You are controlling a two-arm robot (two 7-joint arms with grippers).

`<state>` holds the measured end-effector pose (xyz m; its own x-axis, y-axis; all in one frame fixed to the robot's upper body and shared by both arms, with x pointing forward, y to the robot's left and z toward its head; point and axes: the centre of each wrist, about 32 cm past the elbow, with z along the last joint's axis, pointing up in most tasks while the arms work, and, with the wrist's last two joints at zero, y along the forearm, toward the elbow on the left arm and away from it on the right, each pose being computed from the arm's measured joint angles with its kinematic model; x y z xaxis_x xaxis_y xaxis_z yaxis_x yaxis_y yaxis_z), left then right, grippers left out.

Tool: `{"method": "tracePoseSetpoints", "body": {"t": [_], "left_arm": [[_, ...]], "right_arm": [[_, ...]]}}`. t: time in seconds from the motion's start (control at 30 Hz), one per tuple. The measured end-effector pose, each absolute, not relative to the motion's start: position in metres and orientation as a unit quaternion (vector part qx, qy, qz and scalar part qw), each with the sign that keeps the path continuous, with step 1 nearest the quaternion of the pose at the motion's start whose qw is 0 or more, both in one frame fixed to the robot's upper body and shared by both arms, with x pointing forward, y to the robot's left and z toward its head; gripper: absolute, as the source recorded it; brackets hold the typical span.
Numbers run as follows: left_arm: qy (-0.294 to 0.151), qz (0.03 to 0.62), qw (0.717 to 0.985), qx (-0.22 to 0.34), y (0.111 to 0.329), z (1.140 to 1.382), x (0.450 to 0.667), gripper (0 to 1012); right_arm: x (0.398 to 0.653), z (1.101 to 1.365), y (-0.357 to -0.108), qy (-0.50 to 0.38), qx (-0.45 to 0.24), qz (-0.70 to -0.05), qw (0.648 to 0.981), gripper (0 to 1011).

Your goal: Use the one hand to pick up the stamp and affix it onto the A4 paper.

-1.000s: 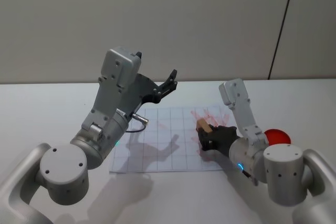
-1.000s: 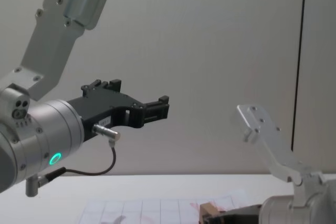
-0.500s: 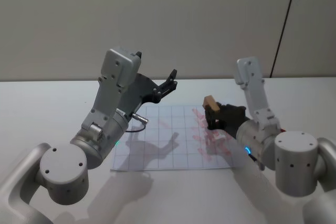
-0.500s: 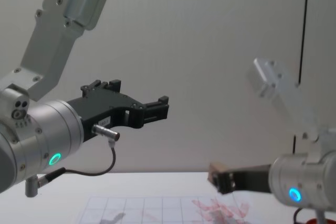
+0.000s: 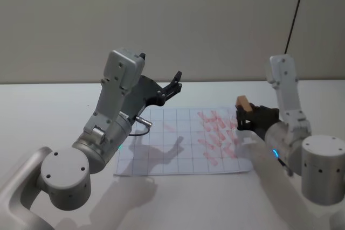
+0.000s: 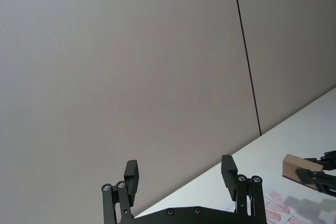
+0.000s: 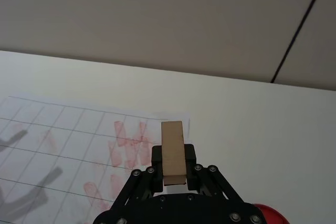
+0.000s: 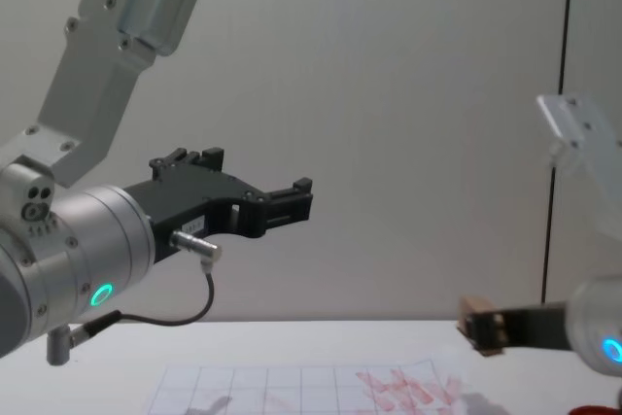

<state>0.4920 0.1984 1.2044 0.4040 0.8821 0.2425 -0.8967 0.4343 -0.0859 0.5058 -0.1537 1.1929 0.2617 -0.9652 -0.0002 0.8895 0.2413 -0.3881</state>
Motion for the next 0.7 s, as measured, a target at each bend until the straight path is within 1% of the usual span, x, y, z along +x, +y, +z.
{"method": "tracePoseSetpoints", "body": {"t": [0.37, 0.7], "left_arm": [[-0.126, 0.531, 0.837, 0.029, 0.198, 1.204, 0.492, 1001], [-0.126, 0.531, 0.837, 0.029, 0.198, 1.204, 0.492, 1002]], "right_arm": [[0.492, 1.187, -0.176, 0.134, -0.179, -0.621, 0.751, 223], [0.482, 1.179, -0.187, 0.145, -0.198, -0.63, 0.737, 223]]}}
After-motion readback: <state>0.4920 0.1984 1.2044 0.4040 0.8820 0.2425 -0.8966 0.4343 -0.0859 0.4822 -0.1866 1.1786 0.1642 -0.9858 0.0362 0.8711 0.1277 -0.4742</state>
